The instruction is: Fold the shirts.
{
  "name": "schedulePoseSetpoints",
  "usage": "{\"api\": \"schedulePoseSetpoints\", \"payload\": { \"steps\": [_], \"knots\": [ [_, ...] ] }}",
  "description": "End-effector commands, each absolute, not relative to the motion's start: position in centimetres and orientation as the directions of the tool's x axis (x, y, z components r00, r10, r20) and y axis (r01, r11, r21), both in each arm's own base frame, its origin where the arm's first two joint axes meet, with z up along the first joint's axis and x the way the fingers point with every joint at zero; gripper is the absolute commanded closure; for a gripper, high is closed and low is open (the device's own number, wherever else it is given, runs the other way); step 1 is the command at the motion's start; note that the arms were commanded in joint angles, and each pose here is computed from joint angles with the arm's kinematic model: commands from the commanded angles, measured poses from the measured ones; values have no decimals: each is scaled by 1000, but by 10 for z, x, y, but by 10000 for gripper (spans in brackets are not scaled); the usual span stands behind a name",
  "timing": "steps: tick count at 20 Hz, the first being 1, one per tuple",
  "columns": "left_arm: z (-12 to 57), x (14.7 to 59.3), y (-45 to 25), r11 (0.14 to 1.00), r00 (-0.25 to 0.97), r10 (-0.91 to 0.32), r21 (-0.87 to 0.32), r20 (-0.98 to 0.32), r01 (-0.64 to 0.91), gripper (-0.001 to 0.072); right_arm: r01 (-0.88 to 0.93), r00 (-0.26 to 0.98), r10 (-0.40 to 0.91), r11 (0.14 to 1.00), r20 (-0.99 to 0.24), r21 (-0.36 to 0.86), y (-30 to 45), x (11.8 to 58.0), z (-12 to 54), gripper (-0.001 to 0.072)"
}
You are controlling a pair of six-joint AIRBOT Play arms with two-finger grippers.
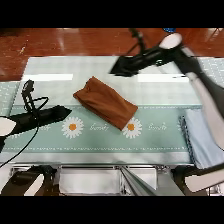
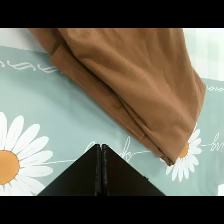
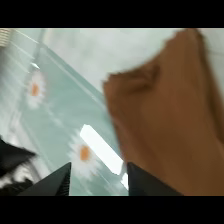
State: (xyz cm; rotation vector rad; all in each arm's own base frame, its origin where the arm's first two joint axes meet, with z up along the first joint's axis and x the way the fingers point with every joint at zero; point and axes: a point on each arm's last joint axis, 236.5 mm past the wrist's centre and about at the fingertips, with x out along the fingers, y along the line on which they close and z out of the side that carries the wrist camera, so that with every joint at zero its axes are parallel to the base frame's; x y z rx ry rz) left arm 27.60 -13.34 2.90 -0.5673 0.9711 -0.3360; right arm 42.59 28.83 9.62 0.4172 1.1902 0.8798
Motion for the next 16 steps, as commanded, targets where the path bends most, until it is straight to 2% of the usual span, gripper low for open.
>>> {"api": "schedulePoseSetpoints", "payload": {
  "steps": [1, 2, 3, 5, 6, 8, 9, 12, 16],
  "knots": [
    [28, 277, -134, 805, 533, -509, -593, -676, 17, 692, -237, 282, 436, 895, -855, 378, 161, 395, 88, 306],
    [28, 276, -134, 805, 531, -510, -593, -676, 18, 692, -149, 372, 372, 928, -850, 341, 141, 385, 80, 306],
    [28, 277, -134, 805, 532, -510, -593, -676, 18, 692, -71, 442, 357, 929, -823, 364, 132, 374, 68, 306],
    [28, 277, -134, 805, 532, -510, -593, -676, 18, 692, 121, 533, 336, 878, -777, 463, 118, 345, 30, 306],
    [28, 277, -134, 805, 532, -510, -593, -676, 17, 692, 219, 542, 347, 821, -765, 527, 118, 329, 6, 306],
    [28, 277, -134, 805, 532, -510, -593, -676, 17, 692, 332, 509, 413, 715, -755, 615, 134, 298, -37, 306],
    [28, 277, -134, 805, 532, -509, -593, -676, 17, 692, 352, 481, 441, 695, -758, 627, 144, 286, -54, 306],
    [28, 277, -134, 805, 532, -509, -593, -676, 17, 692, 349, 386, 494, 704, -779, 619, 177, 271, -87, 306],
    [28, 277, -134, 804, 531, -510, -594, -676, 16, 692, 330, 312, 571, 684, -759, 650, 218, 286, -106, 306]
  ]
}}
